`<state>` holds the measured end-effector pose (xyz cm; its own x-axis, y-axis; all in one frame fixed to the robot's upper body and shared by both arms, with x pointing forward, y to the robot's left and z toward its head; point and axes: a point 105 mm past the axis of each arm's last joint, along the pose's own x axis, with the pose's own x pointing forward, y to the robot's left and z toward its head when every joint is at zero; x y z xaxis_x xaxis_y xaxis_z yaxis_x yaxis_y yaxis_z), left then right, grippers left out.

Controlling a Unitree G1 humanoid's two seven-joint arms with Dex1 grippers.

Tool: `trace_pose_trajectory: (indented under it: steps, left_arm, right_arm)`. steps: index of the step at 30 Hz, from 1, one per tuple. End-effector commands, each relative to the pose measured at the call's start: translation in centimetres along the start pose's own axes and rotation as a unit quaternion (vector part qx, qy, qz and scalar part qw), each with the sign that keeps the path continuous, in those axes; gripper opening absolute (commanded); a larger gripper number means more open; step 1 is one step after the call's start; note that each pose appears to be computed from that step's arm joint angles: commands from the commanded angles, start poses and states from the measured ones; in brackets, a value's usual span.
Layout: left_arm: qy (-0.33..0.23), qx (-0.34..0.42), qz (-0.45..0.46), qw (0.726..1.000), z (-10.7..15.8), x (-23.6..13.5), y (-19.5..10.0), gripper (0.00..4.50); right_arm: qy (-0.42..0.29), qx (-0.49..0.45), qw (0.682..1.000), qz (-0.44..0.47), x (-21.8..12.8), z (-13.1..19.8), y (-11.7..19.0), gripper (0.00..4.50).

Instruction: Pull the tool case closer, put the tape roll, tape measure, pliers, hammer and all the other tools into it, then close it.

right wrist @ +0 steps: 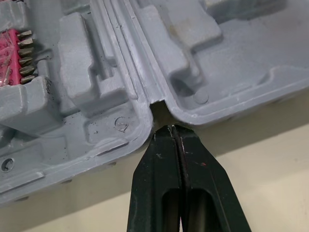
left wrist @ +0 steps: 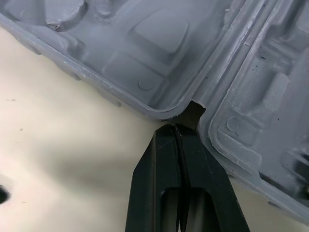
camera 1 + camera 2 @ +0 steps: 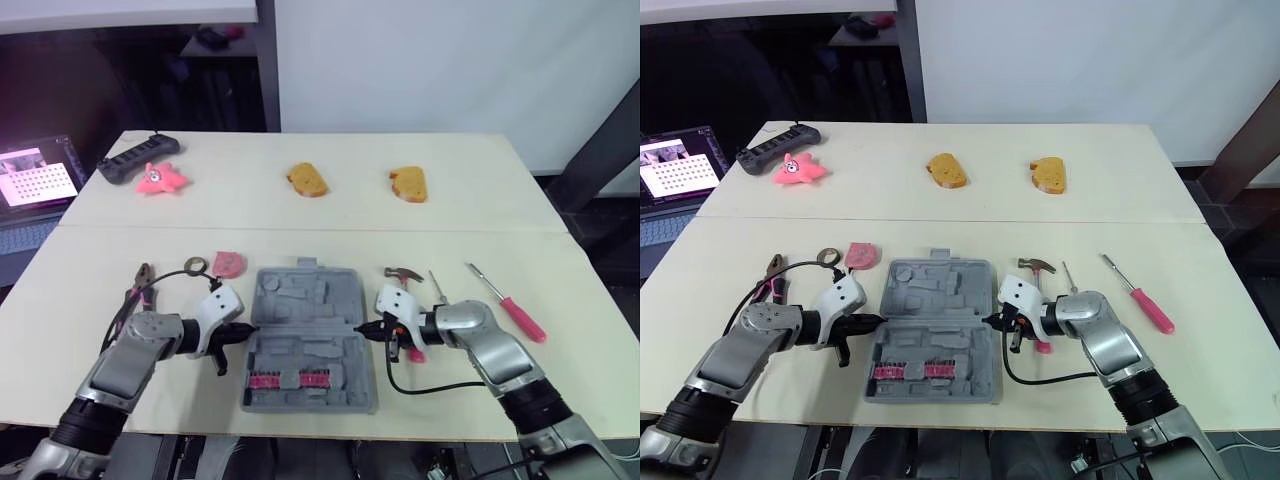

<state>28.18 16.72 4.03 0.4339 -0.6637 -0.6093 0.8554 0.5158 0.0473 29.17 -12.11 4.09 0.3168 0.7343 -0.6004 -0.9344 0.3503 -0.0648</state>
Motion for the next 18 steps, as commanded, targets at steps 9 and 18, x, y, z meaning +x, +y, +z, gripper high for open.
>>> trace_pose_trajectory:
  steps: [9,18]
  left_arm:
    - [0.011,-0.015,-0.032,0.999,-0.8,0.8,-2.2,0.0]
    - [0.024,-0.025,-0.06,0.998,-1.4,0.2,-3.8,0.0]
  right_arm:
    - [-0.005,0.019,0.999,0.027,-0.4,-0.1,2.3,0.03]
    - [0.014,0.02,0.998,0.049,-0.4,-0.7,3.3,0.03]
